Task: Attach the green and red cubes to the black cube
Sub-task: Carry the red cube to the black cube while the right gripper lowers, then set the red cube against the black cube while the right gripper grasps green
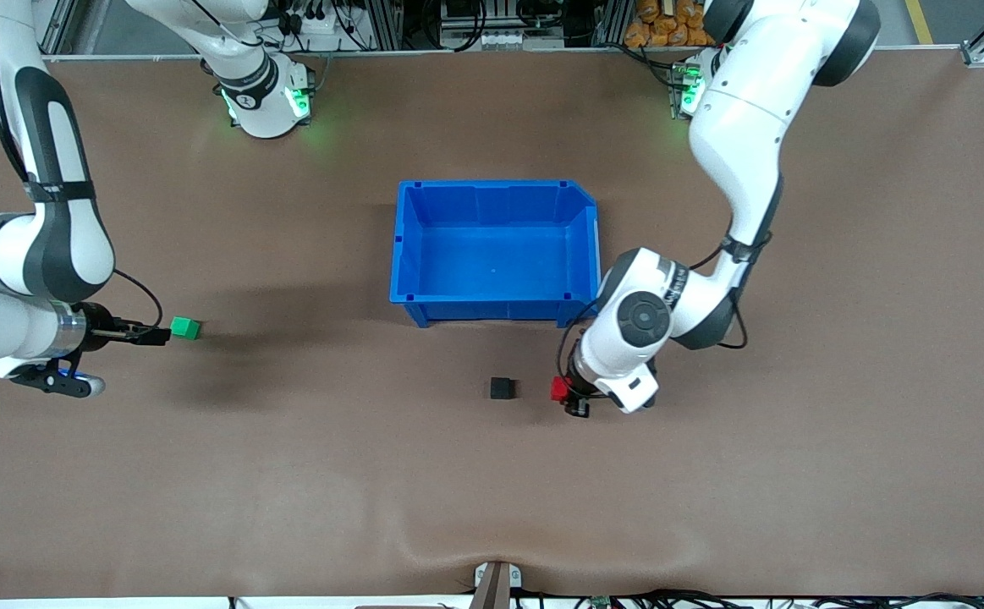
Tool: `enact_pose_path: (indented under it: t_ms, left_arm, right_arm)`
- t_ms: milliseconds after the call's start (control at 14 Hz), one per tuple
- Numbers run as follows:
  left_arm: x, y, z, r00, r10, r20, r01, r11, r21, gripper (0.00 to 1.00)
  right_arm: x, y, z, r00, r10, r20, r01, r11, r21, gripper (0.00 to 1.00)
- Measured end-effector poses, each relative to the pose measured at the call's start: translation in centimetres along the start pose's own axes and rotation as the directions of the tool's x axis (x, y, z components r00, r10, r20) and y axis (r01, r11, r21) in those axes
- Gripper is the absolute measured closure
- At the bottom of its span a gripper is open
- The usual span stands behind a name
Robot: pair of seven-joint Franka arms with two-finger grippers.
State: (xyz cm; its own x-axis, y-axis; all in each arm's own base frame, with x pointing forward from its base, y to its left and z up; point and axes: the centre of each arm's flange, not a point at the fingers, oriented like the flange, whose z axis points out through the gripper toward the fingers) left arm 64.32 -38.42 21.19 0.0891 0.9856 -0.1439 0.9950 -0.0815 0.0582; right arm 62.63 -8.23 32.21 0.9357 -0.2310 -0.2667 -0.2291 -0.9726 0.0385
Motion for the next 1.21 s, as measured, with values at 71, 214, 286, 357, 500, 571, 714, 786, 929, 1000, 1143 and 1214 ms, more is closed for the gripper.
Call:
enact_pose_path:
  t_ms: [71,214,286,357,500,571,714,786,929,1000,1143,1214]
  left_arm:
    - [-0.6,-0.4,0.8,1.000,-0.007,-0.003,0.007,1.000,0.009,0.60]
    - [-1.3,-0.9,2.0,1.000,-0.013,-0.006,0.013,1.000,0.020,0.60]
    - [-1.6,-1.0,2.4,1.000,-0.021,-0.006,0.021,1.000,0.022,0.60]
    - [-1.8,-1.0,2.8,1.000,-0.025,-0.005,0.025,0.999,0.023,0.60]
    - [-2.2,-1.1,3.2,1.000,-0.024,-0.004,0.024,0.999,0.023,0.60]
    - [-2.4,-1.2,3.4,1.000,-0.022,-0.004,0.022,0.999,0.024,0.60]
    - [-2.9,-1.3,3.5,1.000,-0.027,-0.003,0.027,0.999,0.024,0.60]
    - [-3.0,-1.4,3.5,1.000,-0.027,-0.003,0.027,0.999,0.024,0.60]
    - [-3.4,-1.6,3.7,1.000,-0.022,-0.003,0.022,0.999,0.026,0.60]
    - [-3.5,-1.7,3.8,1.000,-0.020,-0.002,0.020,0.999,0.025,0.60]
    - [-3.9,-1.8,3.7,1.000,-0.016,0.003,0.016,1.000,0.017,0.60]
    - [-4.0,-1.7,3.7,1.000,-0.015,0.005,0.015,1.000,0.013,0.60]
  right_arm:
    - [0.0,0.3,0.5,1.000,0.004,-0.002,-0.004,1.000,0.001,0.00]
    - [0.1,0.5,1.4,1.000,0.007,-0.014,-0.007,1.000,0.003,0.00]
    - [0.2,0.5,2.0,1.000,0.007,-0.023,-0.007,1.000,0.004,0.00]
    - [0.4,0.6,2.8,0.999,0.008,-0.032,-0.008,1.000,0.005,0.00]
    - [0.7,0.9,4.6,0.999,0.013,-0.032,-0.012,1.000,0.006,0.00]
    - [0.9,1.2,5.3,0.999,0.009,-0.034,-0.008,1.000,0.007,0.00]
    - [1.3,2.0,6.5,0.999,-0.008,-0.039,0.009,1.000,0.009,0.00]
    - [1.5,2.6,7.1,0.999,-0.013,-0.047,0.014,1.000,0.011,0.00]
    - [1.7,3.5,8.7,0.997,-0.017,-0.069,0.018,1.000,0.015,0.00]
    - [1.7,3.5,9.7,0.997,-0.019,-0.081,0.020,1.000,0.015,0.00]
    - [1.6,3.3,11.7,0.996,-0.022,-0.087,0.024,1.000,0.015,0.00]
    - [1.6,3.2,12.6,0.996,-0.023,-0.082,0.025,1.000,0.015,0.04]
